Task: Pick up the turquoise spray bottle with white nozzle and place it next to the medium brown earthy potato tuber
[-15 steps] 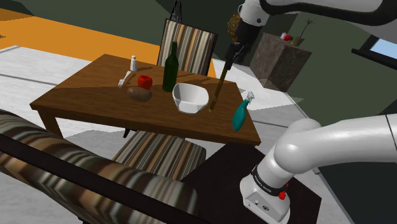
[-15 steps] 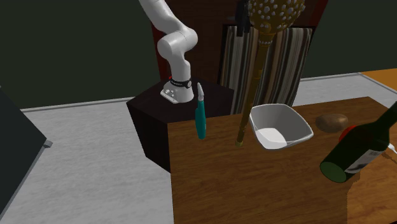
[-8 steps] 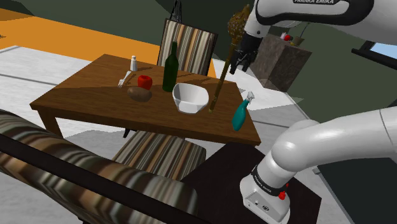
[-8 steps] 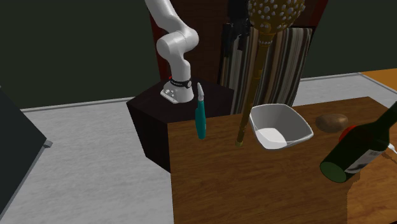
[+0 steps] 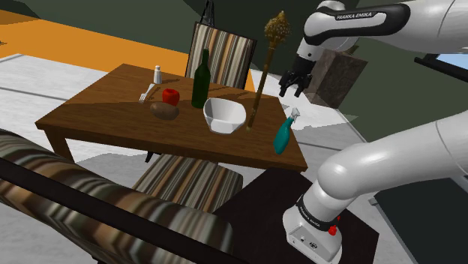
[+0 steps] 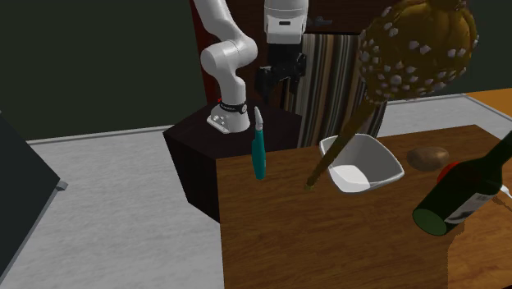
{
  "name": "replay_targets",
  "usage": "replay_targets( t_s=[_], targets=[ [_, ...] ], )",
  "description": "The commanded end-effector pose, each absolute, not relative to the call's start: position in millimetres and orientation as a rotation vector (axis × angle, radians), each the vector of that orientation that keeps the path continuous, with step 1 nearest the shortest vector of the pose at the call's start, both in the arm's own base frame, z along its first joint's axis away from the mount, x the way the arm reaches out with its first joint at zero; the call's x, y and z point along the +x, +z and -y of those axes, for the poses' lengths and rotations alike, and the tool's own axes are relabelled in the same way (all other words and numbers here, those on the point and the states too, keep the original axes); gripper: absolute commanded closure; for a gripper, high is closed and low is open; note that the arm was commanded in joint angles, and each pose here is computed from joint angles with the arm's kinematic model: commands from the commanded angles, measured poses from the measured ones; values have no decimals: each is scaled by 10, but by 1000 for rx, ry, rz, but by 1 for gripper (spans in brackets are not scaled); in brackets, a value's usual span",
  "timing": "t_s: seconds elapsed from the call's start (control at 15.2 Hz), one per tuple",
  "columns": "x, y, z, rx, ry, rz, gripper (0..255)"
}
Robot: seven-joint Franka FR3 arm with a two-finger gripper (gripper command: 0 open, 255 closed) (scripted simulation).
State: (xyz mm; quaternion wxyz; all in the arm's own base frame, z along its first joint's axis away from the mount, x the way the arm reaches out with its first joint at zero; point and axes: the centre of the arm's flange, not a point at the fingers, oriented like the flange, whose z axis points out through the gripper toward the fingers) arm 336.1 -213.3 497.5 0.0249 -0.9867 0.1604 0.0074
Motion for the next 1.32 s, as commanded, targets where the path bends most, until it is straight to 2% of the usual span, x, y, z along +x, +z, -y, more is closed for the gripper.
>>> replay_targets(
  t_s=[0.0,0.26,0.73,1.25],
  targets=[
    [3313,4815,2379,-3016,43,-579,0],
    [3172,4523,2790,-2945,78,-721,0],
    [3163,4156,2747,-2945,78,-721,0],
    [3162,4126,2743,-2945,78,-721,0]
  ],
)
